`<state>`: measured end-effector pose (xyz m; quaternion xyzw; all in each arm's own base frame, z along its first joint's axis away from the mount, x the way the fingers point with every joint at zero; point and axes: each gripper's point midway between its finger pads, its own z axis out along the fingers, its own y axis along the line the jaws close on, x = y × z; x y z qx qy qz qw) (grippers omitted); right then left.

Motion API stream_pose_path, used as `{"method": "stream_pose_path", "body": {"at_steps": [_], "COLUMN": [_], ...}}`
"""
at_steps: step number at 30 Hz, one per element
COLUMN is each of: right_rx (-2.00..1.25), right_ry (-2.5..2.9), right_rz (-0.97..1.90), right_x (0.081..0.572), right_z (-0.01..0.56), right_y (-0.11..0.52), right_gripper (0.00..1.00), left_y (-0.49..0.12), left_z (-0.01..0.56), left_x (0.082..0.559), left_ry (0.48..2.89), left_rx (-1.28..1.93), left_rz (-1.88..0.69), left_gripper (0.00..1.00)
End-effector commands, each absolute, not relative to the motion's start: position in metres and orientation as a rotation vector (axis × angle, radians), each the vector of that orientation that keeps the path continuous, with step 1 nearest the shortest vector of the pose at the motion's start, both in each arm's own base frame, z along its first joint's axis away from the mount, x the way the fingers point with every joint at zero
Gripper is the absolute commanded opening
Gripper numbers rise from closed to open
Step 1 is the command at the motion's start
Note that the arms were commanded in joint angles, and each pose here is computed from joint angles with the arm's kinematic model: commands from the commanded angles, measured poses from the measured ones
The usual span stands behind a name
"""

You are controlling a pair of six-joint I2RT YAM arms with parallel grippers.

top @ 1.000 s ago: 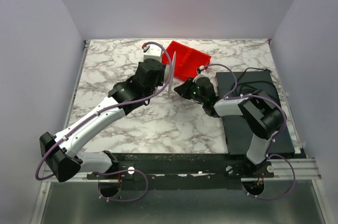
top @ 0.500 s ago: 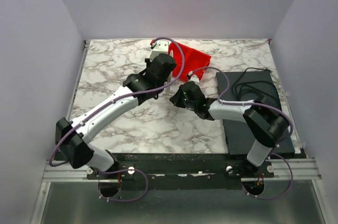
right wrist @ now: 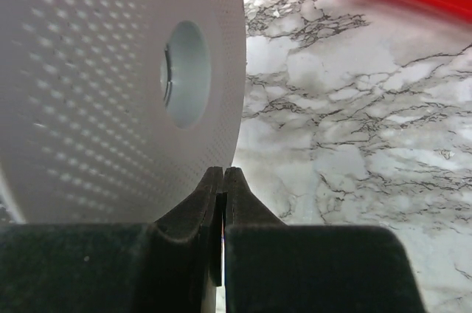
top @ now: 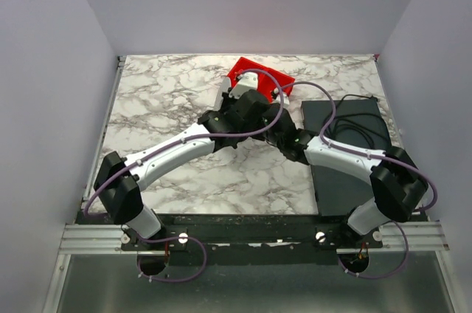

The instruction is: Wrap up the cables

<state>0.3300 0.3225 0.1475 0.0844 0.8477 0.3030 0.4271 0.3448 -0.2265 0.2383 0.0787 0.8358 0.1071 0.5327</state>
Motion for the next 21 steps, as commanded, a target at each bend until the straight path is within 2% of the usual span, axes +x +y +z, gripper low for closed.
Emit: {"method": "stream_pose_path", "body": {"at_steps": [1, 12, 21], "right_rx": [0.236, 0.245, 0.241], "right_ry": [2.113, 2.161, 2.170], "right_rz": [0.702, 0.691, 0.834], "right_x": [0.331, 0.326, 0.321], "right_z": [0.159, 0.146, 0.138], "right_y": [0.313, 0.297, 0.296], "right_gripper": [0.01, 0.00, 0.01], "left_y": [-0.228, -0.235, -0.236], "left_z": [0.246, 0.206, 0.170], "left_x": [0.346, 0.336, 0.325], "left_ry": [1.890, 1.829, 1.828], "left_rx": [0.251, 0.512, 0.727], "left_rz": [0.408, 0.633, 0.713], "left_gripper": [0.00, 0.00, 0.00]}}
